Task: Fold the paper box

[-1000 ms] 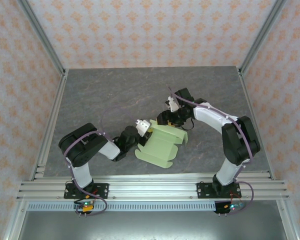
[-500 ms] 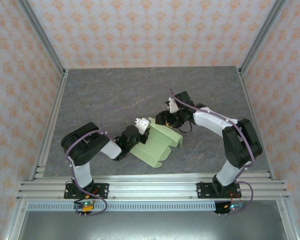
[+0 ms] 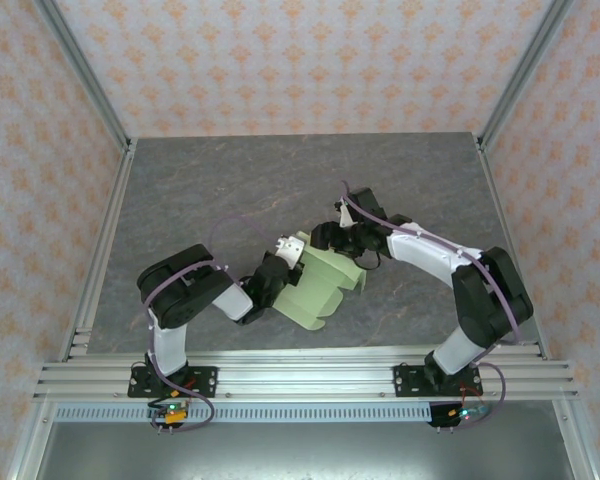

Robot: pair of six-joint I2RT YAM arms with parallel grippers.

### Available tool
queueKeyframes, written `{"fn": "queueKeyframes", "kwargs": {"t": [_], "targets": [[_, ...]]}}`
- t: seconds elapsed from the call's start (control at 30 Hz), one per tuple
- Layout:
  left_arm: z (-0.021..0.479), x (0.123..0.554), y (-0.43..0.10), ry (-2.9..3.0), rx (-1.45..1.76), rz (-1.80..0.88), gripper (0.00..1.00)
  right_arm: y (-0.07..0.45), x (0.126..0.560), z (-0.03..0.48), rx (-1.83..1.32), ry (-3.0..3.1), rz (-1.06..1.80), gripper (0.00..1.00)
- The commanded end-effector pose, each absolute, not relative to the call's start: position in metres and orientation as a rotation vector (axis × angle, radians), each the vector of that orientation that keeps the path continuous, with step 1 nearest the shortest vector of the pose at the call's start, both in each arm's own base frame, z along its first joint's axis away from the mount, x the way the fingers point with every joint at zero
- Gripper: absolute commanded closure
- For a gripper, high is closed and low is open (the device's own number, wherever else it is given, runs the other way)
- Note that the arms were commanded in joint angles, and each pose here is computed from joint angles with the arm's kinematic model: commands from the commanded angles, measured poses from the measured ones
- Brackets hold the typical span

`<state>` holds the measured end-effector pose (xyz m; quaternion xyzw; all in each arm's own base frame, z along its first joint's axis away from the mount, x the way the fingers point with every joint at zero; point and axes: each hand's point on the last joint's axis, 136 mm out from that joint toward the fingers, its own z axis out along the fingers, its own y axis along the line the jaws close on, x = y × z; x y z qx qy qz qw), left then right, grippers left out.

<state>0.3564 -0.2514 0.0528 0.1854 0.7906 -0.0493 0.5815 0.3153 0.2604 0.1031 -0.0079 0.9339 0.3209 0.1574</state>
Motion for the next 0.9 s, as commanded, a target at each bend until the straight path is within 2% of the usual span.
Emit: {"fn": "queueKeyframes", "kwargs": {"t": [0.0, 0.2, 0.3, 0.53, 0.63, 0.73, 0.87], "targets": [[0.055, 0.369, -0.237, 1.812, 0.416, 0.031, 1.00, 0.253, 0.295, 0.080, 0.031, 2.786, 0.847, 0.37], [0.065, 0.362, -0.251, 1.786, 0.459, -0.089, 0.69, 0.251, 0.296, 0.070, 0.037, 2.803, 0.802, 0.39], [0.082, 0.356, -0.259, 1.749, 0.490, -0.162, 0.62, 0.247, 0.299, 0.068, 0.030, 2.807, 0.754, 0.40], [0.110, 0.343, -0.249, 1.656, 0.530, -0.214, 0.59, 0.243, 0.303, 0.064, 0.013, 2.826, 0.689, 0.42], [0.107, 0.344, -0.236, 1.665, 0.520, -0.188, 0.59, 0.244, 0.304, 0.064, 0.018, 2.830, 0.694, 0.42], [0.098, 0.350, -0.226, 1.695, 0.512, -0.112, 0.65, 0.247, 0.303, 0.066, 0.017, 2.831, 0.711, 0.43], [0.092, 0.356, -0.235, 1.710, 0.517, -0.152, 0.65, 0.249, 0.301, 0.068, 0.029, 2.832, 0.747, 0.43]]}}
